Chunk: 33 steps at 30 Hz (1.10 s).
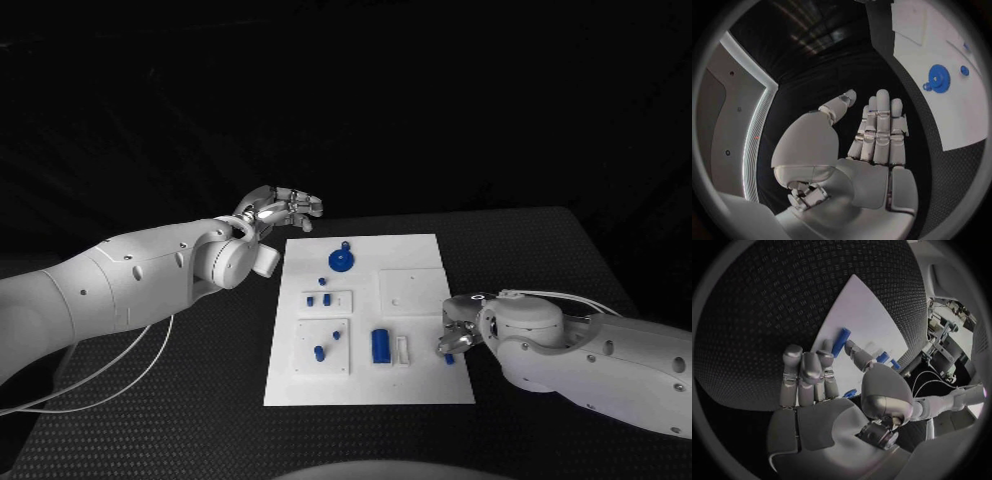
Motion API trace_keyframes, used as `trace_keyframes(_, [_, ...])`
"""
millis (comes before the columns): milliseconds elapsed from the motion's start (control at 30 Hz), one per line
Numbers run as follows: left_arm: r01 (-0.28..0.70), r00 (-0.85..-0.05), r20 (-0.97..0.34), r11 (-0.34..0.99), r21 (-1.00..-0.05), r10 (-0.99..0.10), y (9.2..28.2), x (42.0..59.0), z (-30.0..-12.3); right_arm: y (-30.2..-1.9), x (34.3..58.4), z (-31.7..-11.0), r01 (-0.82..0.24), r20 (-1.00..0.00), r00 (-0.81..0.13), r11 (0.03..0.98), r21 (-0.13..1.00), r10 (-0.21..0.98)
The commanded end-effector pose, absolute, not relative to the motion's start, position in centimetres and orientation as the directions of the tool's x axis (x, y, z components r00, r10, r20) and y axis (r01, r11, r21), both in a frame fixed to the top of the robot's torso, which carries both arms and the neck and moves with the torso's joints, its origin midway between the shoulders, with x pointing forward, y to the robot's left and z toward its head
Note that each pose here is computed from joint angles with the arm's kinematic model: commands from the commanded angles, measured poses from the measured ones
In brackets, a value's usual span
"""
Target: Assemble the parts on the task board
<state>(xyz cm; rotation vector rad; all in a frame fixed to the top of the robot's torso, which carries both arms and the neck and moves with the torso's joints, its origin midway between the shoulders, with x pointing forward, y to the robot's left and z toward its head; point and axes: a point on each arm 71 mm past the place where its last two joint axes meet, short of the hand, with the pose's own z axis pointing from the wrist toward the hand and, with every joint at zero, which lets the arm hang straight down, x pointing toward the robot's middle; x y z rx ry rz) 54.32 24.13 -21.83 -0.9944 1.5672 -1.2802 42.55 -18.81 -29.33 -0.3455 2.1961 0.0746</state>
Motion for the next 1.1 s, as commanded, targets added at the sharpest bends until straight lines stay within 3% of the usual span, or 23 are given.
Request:
trace_keyframes(33, [-0.056,-0.328,-0.12,0.146,-0.988,-0.937,23.89,54.28,-21.73,-18.87,42.3,-30.2,-0.301,-0.788,-0.544,0.944,-0.136,-0.287])
trace_keyframes(433, [-0.056,-0.327,-0.12,0.146,-0.988,-0.937,23.9,54.26,-21.72,-18.88,41.82,-30.57,-0.303,-0.765,-0.577,0.945,-0.124,-0.285])
trace_keyframes(767, [-0.056,-0.326,-0.121,0.147,-0.988,-0.938,23.91,54.27,-21.73,-18.97,41.44,-30.85,-0.143,-0.724,-0.69,0.981,0.132,-0.003])
trace_keyframes(1100, [-0.056,-0.326,-0.121,0.147,-0.988,-0.938,23.93,54.26,-21.72,-18.87,41.46,-29.99,-0.014,-0.706,-0.677,0.956,0.294,0.207])
